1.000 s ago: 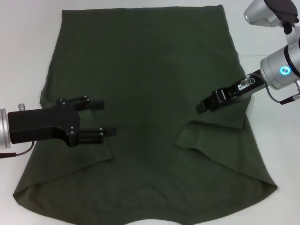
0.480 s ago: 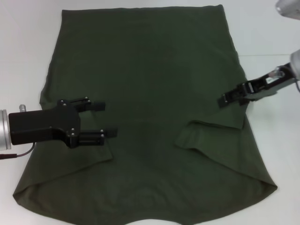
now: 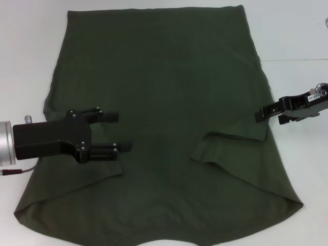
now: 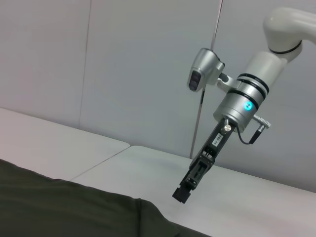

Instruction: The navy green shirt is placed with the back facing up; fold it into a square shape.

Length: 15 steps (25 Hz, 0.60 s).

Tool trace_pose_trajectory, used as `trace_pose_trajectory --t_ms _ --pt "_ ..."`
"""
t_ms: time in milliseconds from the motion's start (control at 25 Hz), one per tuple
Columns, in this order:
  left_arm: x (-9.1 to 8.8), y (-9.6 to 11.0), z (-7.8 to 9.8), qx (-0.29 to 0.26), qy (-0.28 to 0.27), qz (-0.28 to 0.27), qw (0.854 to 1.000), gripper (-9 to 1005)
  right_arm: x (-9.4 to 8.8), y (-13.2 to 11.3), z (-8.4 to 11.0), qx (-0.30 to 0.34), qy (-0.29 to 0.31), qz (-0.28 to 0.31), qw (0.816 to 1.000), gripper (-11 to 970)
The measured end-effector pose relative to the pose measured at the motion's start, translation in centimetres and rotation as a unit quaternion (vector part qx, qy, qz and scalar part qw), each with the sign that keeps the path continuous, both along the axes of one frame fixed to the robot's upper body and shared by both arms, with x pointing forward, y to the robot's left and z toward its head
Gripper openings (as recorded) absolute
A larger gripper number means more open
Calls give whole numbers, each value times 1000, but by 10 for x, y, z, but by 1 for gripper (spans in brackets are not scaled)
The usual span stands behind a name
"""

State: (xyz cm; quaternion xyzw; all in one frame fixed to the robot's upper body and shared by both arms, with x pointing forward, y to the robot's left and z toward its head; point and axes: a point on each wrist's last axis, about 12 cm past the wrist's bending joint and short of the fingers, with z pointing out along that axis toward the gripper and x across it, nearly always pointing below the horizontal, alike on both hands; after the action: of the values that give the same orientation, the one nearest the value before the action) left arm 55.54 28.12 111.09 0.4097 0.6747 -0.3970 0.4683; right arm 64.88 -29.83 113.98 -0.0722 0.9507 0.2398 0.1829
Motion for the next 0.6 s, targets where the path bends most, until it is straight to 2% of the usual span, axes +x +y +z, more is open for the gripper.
trace_pose_trajectory --t_ms 360,600 --pt "0 -5 -2 1 0 -5 1000 860 1 1 -17 2 -8 -37 999 845" --pt "1 -6 -1 3 -1 -7 1000 861 1 3 -22 2 -12 -42 999 845"
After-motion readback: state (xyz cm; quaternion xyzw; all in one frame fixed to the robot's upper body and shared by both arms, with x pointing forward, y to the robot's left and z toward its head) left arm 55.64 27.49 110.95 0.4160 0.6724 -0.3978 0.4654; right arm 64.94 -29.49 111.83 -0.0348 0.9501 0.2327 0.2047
